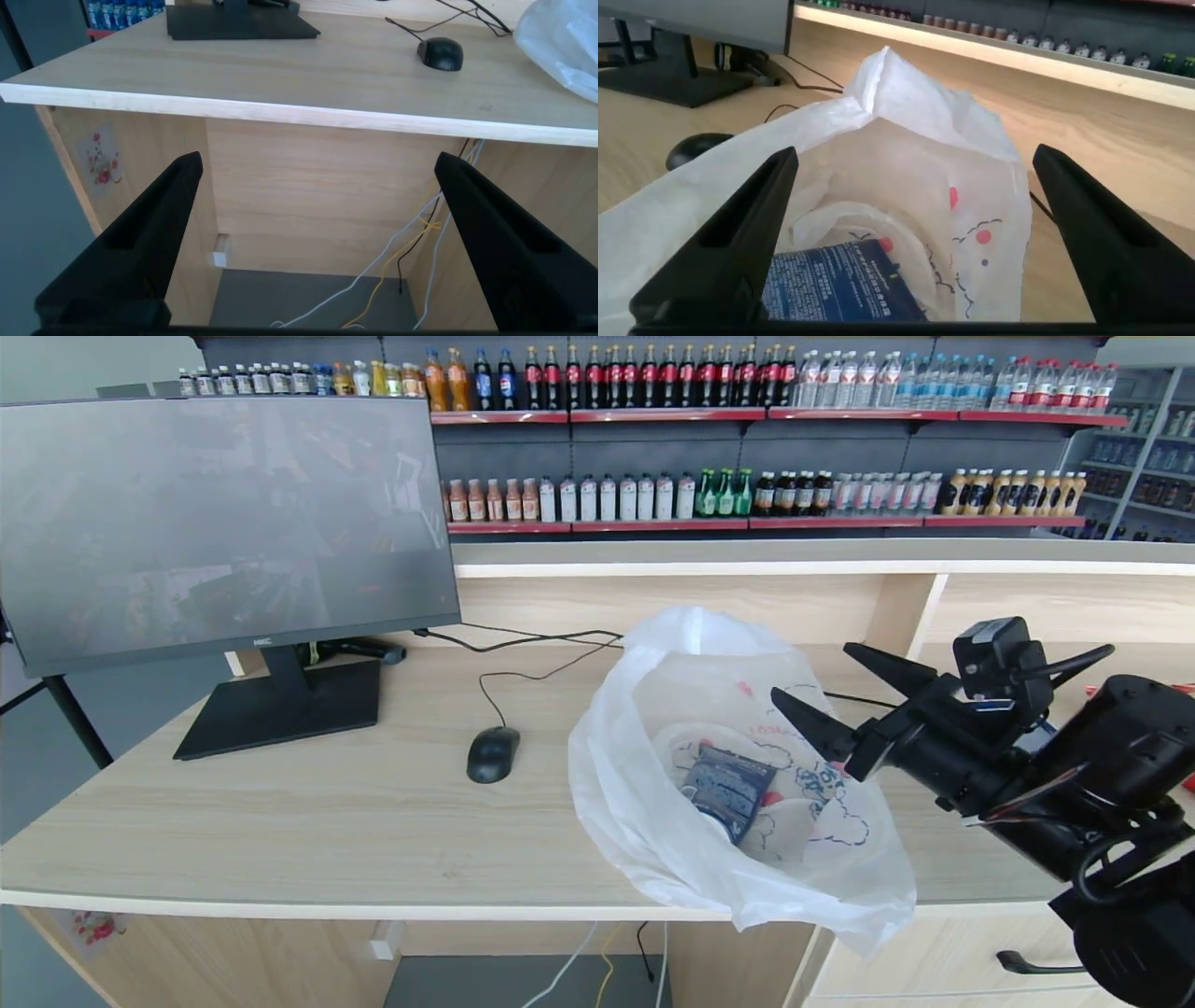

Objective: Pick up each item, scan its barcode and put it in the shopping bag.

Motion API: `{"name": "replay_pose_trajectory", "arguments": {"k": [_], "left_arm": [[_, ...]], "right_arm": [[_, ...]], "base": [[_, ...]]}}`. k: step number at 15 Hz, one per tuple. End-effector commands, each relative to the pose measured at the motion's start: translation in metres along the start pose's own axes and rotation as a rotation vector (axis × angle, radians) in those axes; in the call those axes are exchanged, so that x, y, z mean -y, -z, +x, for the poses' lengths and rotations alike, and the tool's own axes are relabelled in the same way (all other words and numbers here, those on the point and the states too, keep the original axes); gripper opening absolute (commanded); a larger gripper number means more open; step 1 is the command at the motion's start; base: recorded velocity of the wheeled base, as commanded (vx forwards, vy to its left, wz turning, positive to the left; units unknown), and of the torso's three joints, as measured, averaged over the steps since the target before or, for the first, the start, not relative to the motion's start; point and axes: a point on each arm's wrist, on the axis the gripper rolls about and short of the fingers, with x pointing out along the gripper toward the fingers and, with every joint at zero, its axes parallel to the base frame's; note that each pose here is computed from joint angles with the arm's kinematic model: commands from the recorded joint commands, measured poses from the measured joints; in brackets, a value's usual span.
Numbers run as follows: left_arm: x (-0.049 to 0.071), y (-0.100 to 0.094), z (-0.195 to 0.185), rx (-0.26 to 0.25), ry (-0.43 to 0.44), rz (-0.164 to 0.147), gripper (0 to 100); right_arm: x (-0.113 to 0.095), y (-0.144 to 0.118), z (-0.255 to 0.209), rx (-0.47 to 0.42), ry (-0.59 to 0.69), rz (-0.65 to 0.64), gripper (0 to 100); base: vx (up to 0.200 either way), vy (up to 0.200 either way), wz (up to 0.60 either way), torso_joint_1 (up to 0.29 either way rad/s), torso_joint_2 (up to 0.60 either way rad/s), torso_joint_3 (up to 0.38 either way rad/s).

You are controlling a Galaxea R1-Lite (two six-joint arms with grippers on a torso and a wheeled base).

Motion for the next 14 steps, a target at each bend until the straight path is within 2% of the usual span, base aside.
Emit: {"name": "replay_pose_trajectory", "arguments": {"k": [1,5,10,14], "left_arm": [[0.0,0.0,0.0,0.0,0.0,0.0,100],[0.0,0.0,0.0,0.002,-0.001,-0.003,100],[0.0,0.0,0.0,0.002,-0.003,-0.006,100],[0.0,0.0,0.0,0.002,0.0,-0.005,100]], "right_arm": [[0.001,-0.008,-0.017,-0.002,0.038,-0.016,100],[-0.001,-0.002,-0.033,-0.055,0.045,-0.041,100],[0.01,0.002,-0.039,-0.077,0.095,-0.066,100],[0.01,0.003,-0.041,-0.086,0.096,-0.064,100]], "base": [[0.0,0.0,0.0,0.0,0.0,0.0],[-0.2,0.0,0.0,0.006,0.0,0.006],[0.0,0.0,0.0,0.0,0.0,0.0],[0.0,-0.2,0.0,0.004,0.0,0.006]]}}
